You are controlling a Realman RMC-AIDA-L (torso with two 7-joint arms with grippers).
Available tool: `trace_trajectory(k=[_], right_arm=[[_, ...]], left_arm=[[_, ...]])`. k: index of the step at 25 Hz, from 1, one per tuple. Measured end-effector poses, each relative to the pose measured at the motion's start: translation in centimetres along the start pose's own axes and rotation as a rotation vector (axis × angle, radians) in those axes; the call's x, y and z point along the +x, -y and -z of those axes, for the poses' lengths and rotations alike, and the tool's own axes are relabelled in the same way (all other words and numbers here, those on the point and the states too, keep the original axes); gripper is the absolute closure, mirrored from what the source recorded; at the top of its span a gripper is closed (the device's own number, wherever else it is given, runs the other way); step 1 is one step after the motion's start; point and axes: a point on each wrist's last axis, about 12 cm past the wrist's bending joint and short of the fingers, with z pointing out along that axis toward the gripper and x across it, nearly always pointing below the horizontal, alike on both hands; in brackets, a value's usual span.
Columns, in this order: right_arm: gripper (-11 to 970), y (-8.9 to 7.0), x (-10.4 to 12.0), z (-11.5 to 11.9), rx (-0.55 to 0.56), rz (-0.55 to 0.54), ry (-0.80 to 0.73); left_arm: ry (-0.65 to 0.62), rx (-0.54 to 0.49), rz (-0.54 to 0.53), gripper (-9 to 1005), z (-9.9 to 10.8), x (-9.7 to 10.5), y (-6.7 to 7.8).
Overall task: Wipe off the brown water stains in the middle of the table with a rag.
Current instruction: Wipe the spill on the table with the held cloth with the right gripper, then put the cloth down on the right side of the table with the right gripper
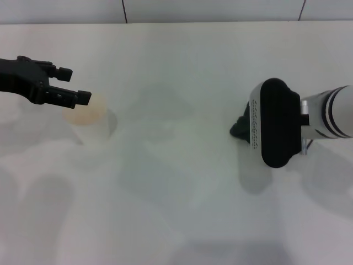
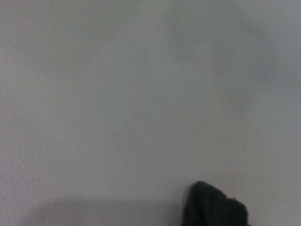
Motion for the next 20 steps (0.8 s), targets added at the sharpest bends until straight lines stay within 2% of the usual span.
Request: trace_trajectory(k=[8,14,20], right_arm=[[835,-0.3,-0.2,0.2,-0.015,-0.014,0.006],[619,0.3,-0.6,1.0,-0.02,-0.077,0.068],[336,0.7,-0.4,1.4,-0.041,-0.136,0.095]], left_arm=[[0.0,-0.001,0.0,113,0.0,0.0,0.0],[0.0,-0.001,0.007,114,0.0,0.3,0.0],[0.0,-0.002,0.007,114,0.0,0.3,0.0]])
